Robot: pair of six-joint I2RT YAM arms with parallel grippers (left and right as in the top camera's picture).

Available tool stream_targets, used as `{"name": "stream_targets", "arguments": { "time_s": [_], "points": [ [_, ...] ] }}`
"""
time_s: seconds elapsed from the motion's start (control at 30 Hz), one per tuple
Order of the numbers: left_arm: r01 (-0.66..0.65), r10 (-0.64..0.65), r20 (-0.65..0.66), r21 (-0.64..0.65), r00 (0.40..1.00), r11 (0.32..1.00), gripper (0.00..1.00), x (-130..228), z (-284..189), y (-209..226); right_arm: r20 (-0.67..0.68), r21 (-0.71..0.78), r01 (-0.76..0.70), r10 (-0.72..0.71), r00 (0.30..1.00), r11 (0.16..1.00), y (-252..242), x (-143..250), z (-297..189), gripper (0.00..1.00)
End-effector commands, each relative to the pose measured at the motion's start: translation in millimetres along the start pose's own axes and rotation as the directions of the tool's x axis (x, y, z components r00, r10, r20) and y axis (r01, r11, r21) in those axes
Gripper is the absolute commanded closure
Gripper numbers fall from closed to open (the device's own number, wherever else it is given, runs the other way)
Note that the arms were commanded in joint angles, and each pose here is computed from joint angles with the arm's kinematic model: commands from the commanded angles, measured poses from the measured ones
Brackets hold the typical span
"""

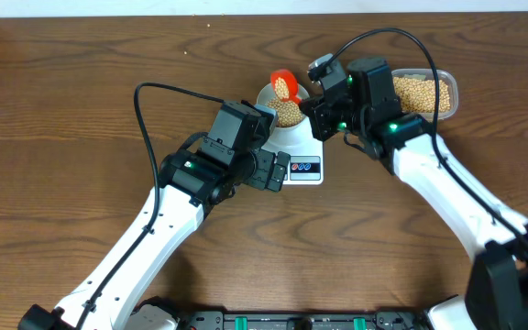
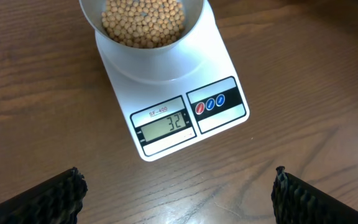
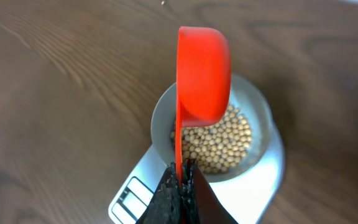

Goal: Scoop item into bowl and weigh 50g on scale
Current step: 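Tip the red scoop to pour chickpeas into the white bowl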

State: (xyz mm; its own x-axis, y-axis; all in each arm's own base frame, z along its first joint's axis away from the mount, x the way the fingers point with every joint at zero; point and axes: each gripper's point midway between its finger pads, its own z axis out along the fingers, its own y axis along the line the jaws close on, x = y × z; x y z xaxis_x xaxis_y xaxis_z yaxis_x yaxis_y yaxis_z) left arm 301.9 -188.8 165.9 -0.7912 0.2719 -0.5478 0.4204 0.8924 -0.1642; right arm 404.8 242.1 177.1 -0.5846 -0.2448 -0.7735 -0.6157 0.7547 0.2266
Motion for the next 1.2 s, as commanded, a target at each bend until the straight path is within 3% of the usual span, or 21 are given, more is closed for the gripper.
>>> {"name": "stream_targets", "arguments": {
  "time_s": [0.0, 0.3, 0.5, 0.77, 1.17],
  "points": [
    [0.003, -0.003, -0.016, -0.007, 1.000, 1.000, 0.03, 4.6, 3.3, 1.5, -0.003, 0.127, 0.155, -0.156, 0.988, 0.980, -7.7, -7.1, -9.0, 0.98],
    [0.003, -0.003, -0.016, -0.007, 1.000, 1.000, 0.02, 4.6, 3.3, 1.5, -0.098, 0.231, 0.444, -0.433, 0.896, 0.866, 5.7, -4.1, -2.7, 0.98],
    [0.003, -0.003, -0.016, -0.007, 1.000, 1.000, 0.03, 4.6, 3.3, 1.5, -0.138, 0.256, 0.531, -0.513, 0.847, 0.808, 8.5, -3.8, -2.3, 0.99],
    [0.003, -0.003, -0.016, -0.007, 1.000, 1.000, 0.02, 4.6, 3.3, 1.5, -0.132, 0.265, 0.515, -0.498, 0.857, 0.815, 7.9, -4.9, -2.6, 0.99],
    [0.003, -0.003, -0.016, -0.007, 1.000, 1.000, 0.02, 4.6, 3.3, 1.5, 0.017, 0.286, 0.212, -0.227, 0.974, 0.935, -26.3, -24.6, -28.0, 0.99]
  ]
}}
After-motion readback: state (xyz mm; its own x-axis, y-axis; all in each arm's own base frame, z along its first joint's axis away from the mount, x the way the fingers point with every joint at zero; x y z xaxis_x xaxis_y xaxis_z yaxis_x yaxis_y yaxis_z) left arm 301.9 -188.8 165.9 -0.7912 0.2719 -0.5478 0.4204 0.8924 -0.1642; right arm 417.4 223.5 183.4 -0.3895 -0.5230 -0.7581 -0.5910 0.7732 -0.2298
